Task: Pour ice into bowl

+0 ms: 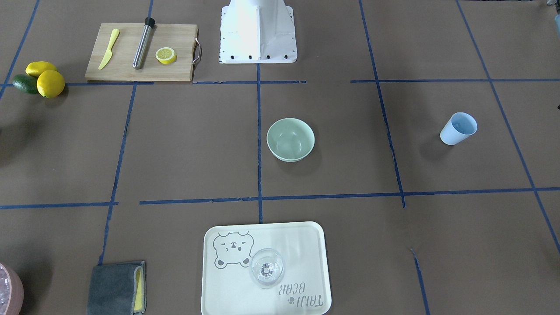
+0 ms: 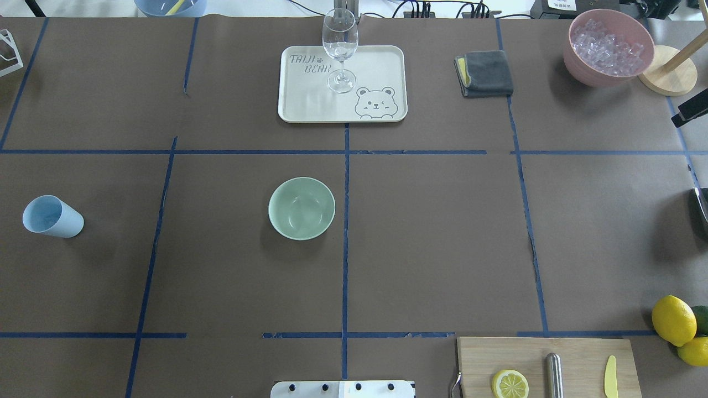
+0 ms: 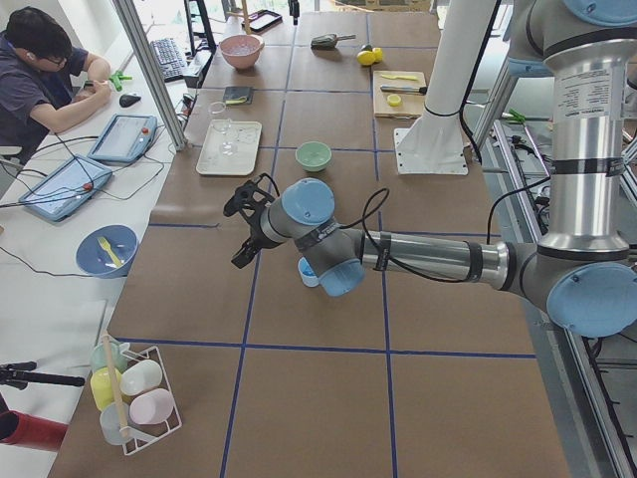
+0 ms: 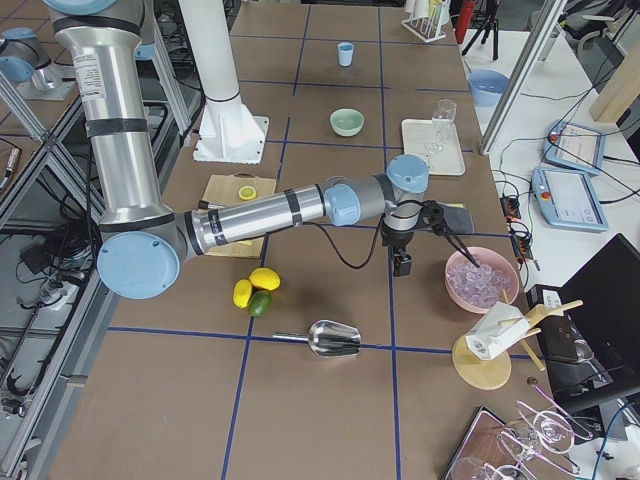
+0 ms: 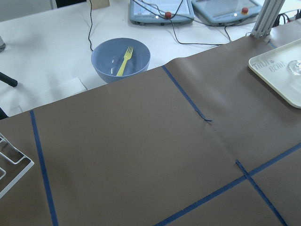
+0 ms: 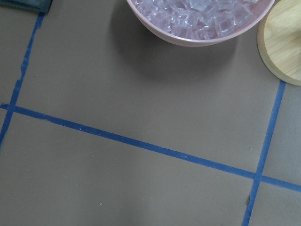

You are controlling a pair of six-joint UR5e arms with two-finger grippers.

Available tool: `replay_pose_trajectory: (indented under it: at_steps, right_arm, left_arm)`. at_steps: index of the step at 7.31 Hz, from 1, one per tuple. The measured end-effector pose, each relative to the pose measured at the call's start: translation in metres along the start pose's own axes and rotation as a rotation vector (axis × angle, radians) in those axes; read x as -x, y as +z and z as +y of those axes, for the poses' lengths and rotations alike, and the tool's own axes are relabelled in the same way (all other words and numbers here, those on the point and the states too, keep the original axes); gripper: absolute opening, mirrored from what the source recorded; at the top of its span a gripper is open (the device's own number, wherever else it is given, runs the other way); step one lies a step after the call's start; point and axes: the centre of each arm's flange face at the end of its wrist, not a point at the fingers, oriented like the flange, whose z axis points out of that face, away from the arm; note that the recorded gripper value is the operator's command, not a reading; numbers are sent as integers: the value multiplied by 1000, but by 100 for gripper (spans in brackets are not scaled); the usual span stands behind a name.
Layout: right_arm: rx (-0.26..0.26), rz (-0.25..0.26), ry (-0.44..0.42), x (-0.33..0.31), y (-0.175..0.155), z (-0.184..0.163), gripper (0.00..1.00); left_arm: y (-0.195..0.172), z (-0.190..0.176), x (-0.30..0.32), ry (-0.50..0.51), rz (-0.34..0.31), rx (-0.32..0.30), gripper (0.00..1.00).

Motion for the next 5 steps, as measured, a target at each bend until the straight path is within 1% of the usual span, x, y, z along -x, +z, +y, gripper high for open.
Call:
replay_pose_trajectory:
  at_steps: [2, 3, 5]
  right_arm:
    - [5, 6, 13, -4, 2, 5, 100]
    - [6, 7, 19, -5, 3, 7, 100]
    - [13, 8, 27, -9, 6, 12, 100]
  left_arm:
    - [34, 24, -34, -84, -48, -92, 100]
    - [46, 42, -49, -109, -77, -143, 100]
    - [60, 80, -71, -126, -135, -225, 100]
